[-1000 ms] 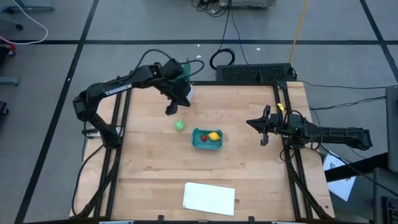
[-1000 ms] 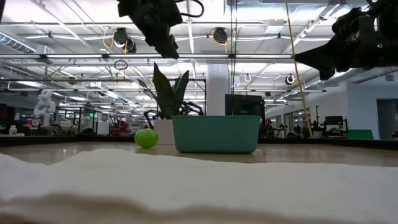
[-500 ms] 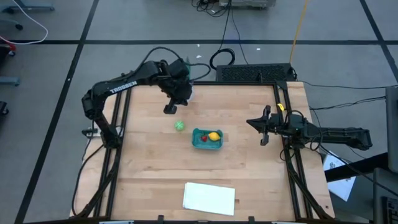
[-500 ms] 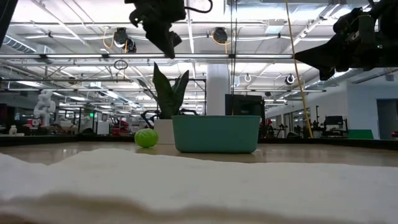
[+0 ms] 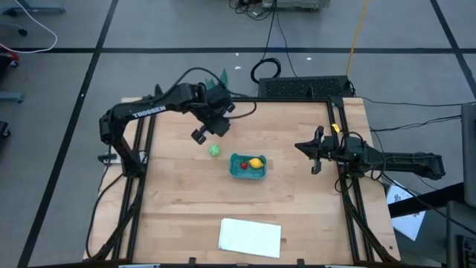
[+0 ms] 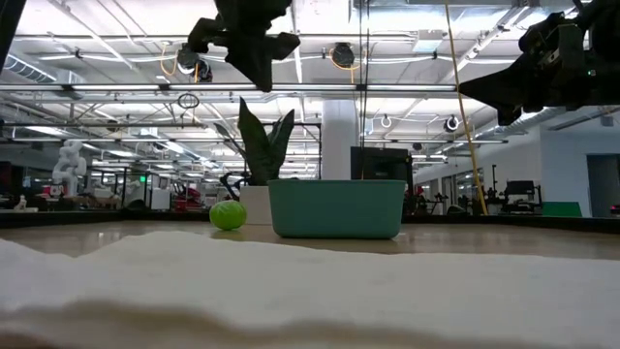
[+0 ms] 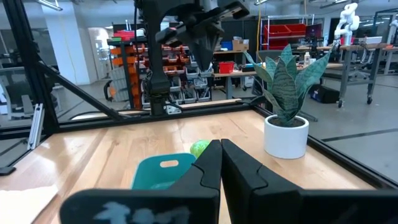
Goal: Pick and placing Produce into tupperware
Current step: Put the green cabbage into the blue container
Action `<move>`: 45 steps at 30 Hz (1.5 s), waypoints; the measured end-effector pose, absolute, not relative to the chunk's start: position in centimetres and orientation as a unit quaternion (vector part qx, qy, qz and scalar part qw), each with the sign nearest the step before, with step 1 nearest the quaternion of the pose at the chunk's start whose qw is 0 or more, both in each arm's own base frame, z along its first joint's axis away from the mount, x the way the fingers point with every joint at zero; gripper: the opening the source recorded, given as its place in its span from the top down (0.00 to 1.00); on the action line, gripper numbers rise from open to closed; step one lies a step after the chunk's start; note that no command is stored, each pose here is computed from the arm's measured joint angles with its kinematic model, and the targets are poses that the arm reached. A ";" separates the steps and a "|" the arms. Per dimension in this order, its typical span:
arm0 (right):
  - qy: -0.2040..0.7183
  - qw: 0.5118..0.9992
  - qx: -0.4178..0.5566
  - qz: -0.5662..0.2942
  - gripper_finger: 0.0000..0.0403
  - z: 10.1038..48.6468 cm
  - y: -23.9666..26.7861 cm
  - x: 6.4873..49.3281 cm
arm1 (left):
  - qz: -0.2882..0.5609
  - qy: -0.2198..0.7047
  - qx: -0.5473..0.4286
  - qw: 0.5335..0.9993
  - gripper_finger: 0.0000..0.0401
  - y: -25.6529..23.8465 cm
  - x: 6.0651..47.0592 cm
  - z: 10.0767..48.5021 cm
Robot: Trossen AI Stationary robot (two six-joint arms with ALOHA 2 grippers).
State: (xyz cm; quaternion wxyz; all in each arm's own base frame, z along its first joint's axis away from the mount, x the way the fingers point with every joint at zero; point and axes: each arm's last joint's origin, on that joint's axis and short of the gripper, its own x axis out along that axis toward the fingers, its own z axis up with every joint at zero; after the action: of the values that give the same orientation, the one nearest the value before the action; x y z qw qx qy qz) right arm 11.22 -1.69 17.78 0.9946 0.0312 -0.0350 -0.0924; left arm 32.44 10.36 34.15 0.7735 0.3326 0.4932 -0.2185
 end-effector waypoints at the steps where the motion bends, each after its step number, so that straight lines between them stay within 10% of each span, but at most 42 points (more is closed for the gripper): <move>1: -0.035 0.995 0.031 -0.092 1.00 17.8 -1.7 11.2 | -0.219 0.499 0.335 0.769 0.94 10.2 32.4 34.1; 37: -0.034 0.995 0.032 -0.093 1.00 17.7 -1.7 11.2 | -0.153 0.560 0.213 0.786 0.93 12.0 30.9 33.8; 45: -0.029 0.995 0.036 -0.093 1.00 17.7 -1.7 11.2 | -0.189 0.546 0.182 0.795 0.66 11.4 31.0 33.1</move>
State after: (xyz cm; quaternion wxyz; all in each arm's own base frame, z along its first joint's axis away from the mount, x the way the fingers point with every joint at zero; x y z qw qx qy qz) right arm 11.24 -1.69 17.66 0.9946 0.0358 -0.0295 -0.0925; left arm 30.99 11.43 33.10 0.7953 0.1823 0.5464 -0.1889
